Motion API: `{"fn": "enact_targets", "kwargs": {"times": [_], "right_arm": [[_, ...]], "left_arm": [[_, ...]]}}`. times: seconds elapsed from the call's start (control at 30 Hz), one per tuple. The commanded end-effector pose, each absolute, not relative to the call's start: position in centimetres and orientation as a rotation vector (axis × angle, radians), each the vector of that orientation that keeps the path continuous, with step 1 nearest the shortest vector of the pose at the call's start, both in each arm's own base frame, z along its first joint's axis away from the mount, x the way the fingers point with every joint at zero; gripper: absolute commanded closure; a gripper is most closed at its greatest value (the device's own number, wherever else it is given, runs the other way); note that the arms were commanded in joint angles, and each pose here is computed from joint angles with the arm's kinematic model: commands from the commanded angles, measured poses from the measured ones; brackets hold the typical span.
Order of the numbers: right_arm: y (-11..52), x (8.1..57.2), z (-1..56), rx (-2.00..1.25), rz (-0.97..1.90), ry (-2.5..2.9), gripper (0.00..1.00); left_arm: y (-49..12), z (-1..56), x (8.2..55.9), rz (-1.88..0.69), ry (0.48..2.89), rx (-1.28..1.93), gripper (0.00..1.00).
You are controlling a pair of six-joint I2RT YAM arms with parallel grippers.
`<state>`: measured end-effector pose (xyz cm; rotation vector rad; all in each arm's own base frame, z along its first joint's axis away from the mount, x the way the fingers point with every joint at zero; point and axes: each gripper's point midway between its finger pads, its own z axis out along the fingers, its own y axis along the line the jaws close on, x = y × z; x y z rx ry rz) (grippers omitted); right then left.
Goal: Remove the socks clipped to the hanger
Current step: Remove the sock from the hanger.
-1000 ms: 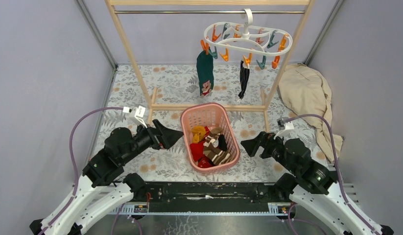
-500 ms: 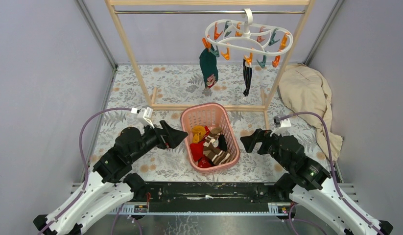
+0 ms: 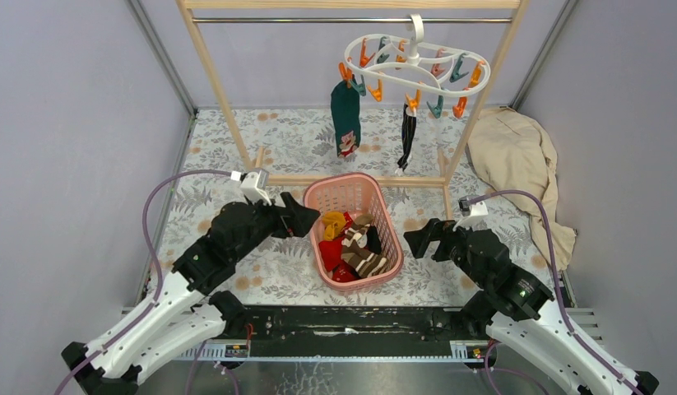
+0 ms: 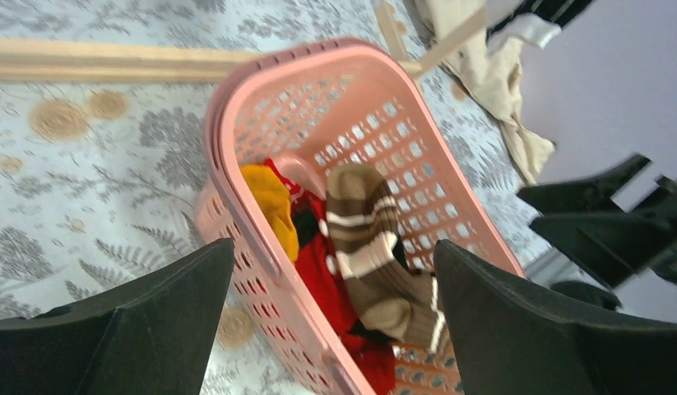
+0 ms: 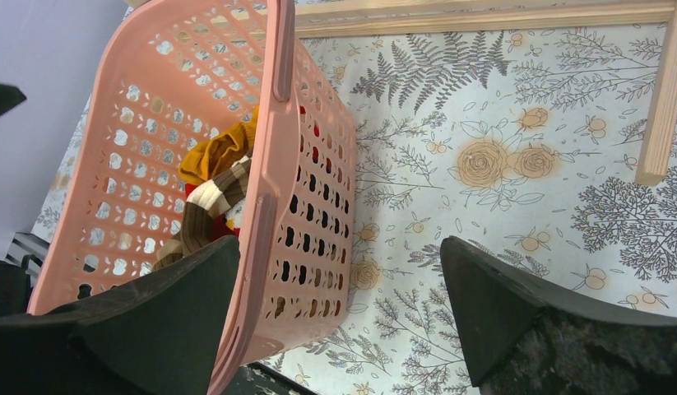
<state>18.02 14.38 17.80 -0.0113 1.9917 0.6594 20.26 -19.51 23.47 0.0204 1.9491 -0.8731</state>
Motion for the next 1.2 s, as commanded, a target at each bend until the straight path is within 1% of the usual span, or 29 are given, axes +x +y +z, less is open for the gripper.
{"fn": "enact_targets", "kwargs": {"times": [0.0,0.1,0.17,0.3,0.43,0.63,0.87,1.17], "right_arm": [[14.7,18.4,19.1,0.009,0.693,1.938,0.0],[14.8,18.3,19.0,0.009,0.707,1.937,0.0],[14.9,18.2,19.0,0.01,0.715,1.935,0.0],[14.8,18.0,19.6,0.014,0.731,1.923,0.0],[14.9,17.7,19.9,0.013,0.747,1.919,0.0],[14.9,17.4,19.9,0.018,0.769,1.915,0.0],[15.2,17.1,19.6,0.009,0.797,1.927,0.0],[14.8,16.7,19.4,0.007,0.79,1.931,0.0]], "left_arm": [[-19.2,28.7,24.1,-0.748,1.772,0.006,0.01],[-19.6,30.2,26.6,-0.667,1.75,0.0,0.01],[-20.5,31.7,28.1,-0.656,1.724,0.017,0.01],[-22.5,32.6,31.5,-0.644,1.717,0.049,0.01],[-24.2,33.7,34.2,-0.648,1.64,0.083,0.01],[-24.4,32.4,37.6,-0.563,1.544,0.079,0.01],[-25.0,31.6,40.2,-0.545,1.433,0.078,0.01],[-26.5,30.0,44.1,-0.552,1.42,0.069,0.02]]}}
